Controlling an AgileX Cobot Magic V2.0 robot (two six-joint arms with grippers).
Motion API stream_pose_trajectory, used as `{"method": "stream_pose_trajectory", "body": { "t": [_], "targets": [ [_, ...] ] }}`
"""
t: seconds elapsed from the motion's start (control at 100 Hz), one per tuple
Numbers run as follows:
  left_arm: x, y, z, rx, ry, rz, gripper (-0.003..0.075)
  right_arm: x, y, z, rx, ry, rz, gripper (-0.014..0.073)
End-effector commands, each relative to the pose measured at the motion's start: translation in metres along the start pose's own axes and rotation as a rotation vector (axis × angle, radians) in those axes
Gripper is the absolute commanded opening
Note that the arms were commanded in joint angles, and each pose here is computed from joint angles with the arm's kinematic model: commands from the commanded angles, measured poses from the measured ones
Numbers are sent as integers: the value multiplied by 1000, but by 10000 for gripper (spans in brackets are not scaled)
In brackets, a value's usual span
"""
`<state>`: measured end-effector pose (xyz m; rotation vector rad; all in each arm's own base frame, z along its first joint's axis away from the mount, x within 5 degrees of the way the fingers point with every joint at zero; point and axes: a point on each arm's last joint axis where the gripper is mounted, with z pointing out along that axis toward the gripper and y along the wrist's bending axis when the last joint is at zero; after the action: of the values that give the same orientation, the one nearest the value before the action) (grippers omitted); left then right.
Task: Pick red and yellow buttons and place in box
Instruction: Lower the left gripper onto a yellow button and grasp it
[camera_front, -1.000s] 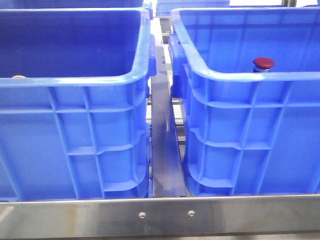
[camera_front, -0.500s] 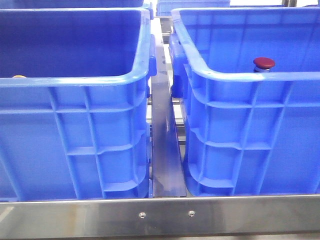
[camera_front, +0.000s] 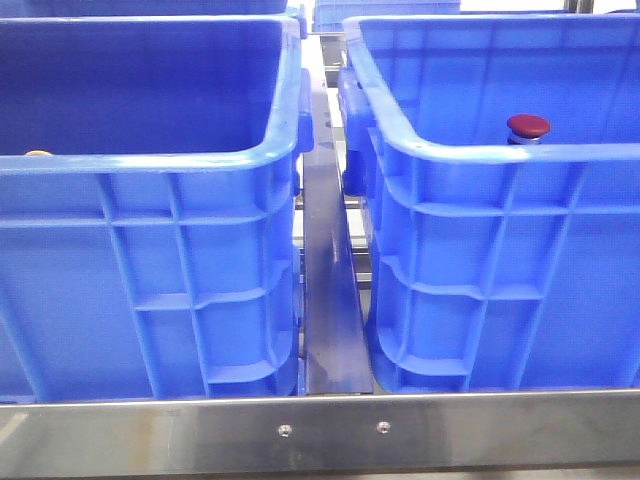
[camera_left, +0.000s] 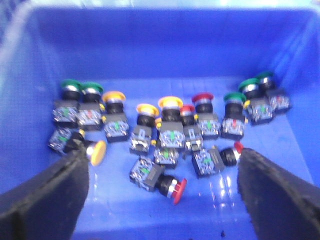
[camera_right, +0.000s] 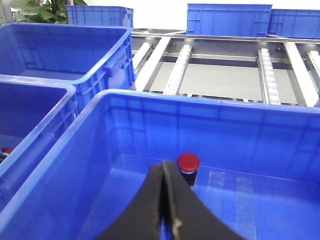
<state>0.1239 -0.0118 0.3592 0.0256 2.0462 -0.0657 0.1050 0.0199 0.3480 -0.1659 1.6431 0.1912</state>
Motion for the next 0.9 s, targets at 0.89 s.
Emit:
{"method": "stream_pose_trajectory", "body": {
  "t": [0.89],
  "targets": [
    [-36,-24,212,34,447,71,564,-12,-3,-2,38,-61,5,-104]
  ]
}}
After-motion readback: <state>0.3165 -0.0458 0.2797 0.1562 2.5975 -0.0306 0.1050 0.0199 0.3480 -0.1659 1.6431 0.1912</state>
